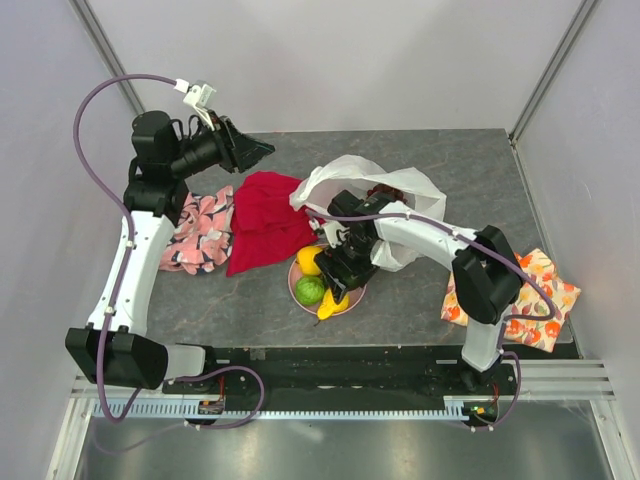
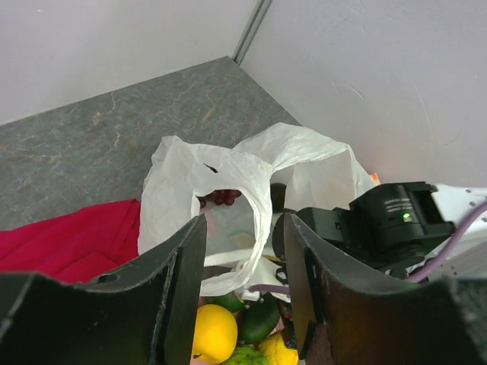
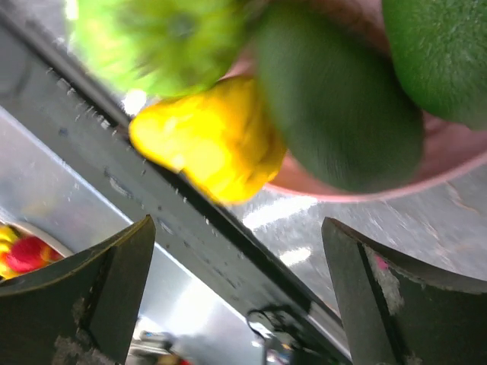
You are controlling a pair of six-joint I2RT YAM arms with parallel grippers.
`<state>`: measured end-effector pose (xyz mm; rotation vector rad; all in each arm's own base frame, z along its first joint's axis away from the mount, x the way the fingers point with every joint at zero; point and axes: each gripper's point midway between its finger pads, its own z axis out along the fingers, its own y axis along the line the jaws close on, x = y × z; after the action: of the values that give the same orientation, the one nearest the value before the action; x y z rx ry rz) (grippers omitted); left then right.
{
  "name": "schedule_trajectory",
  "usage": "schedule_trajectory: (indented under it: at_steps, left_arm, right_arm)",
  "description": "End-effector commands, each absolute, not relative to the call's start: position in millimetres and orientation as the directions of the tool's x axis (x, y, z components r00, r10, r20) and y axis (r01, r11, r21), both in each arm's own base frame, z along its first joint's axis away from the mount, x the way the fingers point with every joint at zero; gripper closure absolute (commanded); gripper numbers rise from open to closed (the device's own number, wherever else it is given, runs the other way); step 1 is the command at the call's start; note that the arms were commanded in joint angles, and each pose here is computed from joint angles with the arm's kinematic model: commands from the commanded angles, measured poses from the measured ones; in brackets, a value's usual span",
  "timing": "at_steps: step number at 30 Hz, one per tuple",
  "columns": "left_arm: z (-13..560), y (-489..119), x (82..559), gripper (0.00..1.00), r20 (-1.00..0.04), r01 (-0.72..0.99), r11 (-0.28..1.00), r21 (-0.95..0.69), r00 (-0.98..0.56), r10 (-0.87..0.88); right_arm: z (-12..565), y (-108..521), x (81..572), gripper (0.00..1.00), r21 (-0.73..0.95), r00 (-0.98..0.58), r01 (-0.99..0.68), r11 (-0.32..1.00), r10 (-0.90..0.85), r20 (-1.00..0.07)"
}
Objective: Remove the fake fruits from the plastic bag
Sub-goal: Place the fake fruit on the plate, then adjust the plastic bag at the center of the board.
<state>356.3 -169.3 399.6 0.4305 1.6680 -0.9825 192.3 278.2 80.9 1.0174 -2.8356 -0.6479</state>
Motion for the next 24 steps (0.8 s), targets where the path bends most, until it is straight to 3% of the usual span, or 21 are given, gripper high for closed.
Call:
schedule_trajectory:
  at_steps: [1,5,6,8,11,17,20,24]
  left_arm:
    - [413.0,-171.6,351.8,0.48,-0.924,0.734,0.561,-0.382,-0.315,-0.218]
    - [398.6,-176.4,353.1,0.47,-0.910,0.738,0.534,-0.413,-0.357,-0.210]
    - [393.7,-180.3,349.3,0.47,-0.908,0.756,0.505,-0.417,-0.371,-0.194]
    - [387.0,-189.1,337.4,0.47,-0.921,0.818,0.427,-0.385,-0.368,-0.126]
    - [371.3,-193.8,326.9,0.37,-0.928,0.848,0.398,-0.350,-0.372,-0.022]
    - [331.5,-212.6,319.9,0.32,-0.915,0.873,0.386,-0.296,-0.376,0.148]
    - [304.6,-232.0,320.2,0.32,-0.900,0.883,0.378,-0.280,-0.378,0.218]
    - [258.8,-246.3,334.6,0.33,-0.855,0.864,0.449,-0.228,-0.399,0.332]
  right_arm:
    - [167.2,276.2,196.2,0.02,0.366,-0.617,-0.779,0.509,-0.723,-0.309]
    - [228.0,261.5,183.1,0.02,0.303,-0.425,-0.899,0.317,-0.797,-0.429]
    - [252.2,262.2,186.9,0.02,0.239,-0.325,-0.943,0.232,-0.802,-0.501]
    - [277.3,247.5,192.5,0.02,0.137,-0.287,-0.958,0.253,-0.796,-0.533]
    - [301.2,229.2,214.0,0.02,-0.001,-0.252,-0.951,0.309,-0.780,-0.572]
    - [252.6,203.0,263.6,0.05,-0.095,-0.377,-0.866,0.491,-0.765,-0.522]
    - [205.5,179.8,281.0,0.08,-0.155,-0.420,-0.837,0.524,-0.798,-0.431]
    - [155.7,130.2,268.6,0.10,-0.166,-0.520,-0.803,0.573,-0.809,-0.274]
